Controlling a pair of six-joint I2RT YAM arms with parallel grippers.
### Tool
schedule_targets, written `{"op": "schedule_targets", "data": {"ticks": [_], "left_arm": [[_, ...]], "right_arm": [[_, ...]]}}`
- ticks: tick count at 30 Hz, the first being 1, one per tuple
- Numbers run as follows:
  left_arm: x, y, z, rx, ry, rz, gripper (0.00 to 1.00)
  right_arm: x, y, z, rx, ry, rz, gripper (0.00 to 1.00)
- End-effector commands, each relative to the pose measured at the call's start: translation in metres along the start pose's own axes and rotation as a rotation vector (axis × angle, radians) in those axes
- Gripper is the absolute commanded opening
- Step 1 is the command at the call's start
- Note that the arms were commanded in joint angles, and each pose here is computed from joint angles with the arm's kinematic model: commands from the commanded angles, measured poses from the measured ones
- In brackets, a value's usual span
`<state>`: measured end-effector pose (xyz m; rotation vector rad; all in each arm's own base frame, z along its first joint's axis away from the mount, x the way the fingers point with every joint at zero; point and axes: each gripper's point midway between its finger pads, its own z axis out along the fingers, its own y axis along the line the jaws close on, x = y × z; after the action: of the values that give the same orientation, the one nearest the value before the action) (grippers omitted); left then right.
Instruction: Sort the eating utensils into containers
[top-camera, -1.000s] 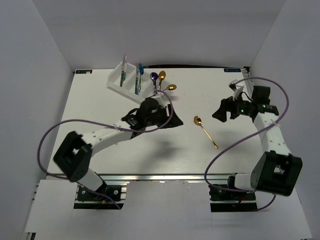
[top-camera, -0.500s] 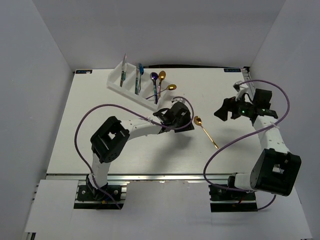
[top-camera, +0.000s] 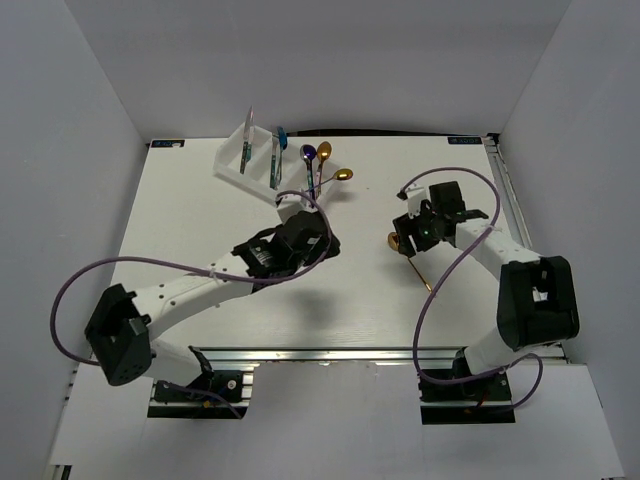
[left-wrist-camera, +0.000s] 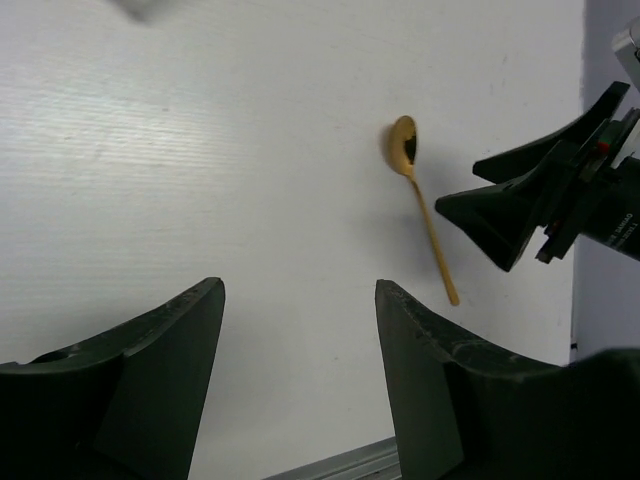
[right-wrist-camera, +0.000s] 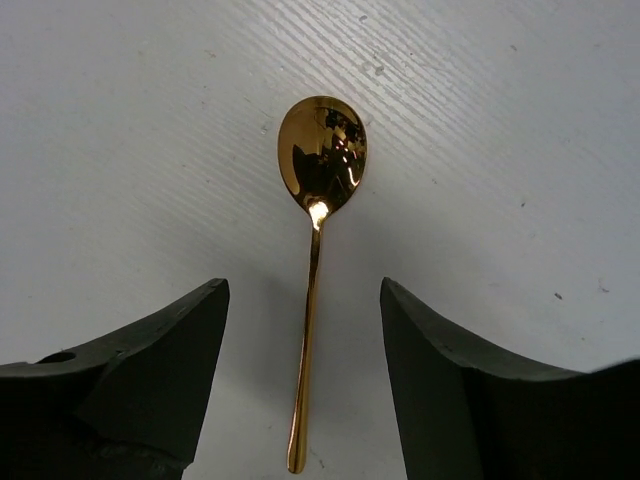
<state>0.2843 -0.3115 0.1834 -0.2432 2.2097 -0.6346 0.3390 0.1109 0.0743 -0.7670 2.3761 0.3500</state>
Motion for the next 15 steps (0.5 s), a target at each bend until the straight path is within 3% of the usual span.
{"op": "schedule_targets", "data": {"ticks": [1, 6, 15], "left_arm": [[0.002, 0.040, -0.019, -0.116, -0.026, -0.020, 0.73], [-0.004, 0.068, -0.045, -0.133, -0.081, -0.041, 0.73], [-0.023, 0.090, -0.082, -0.134, -0.165, -0.051, 0.72]], "right_arm": [[0.000, -0.010, 0.008, 0.065, 0.047, -0.023, 0.68], [0.025, -0.004, 0.026, 0.054, 0.154, -0.038, 0.52], [0.047, -0.002, 0.041, 0.052, 0.243, -0.044, 0.38]]}}
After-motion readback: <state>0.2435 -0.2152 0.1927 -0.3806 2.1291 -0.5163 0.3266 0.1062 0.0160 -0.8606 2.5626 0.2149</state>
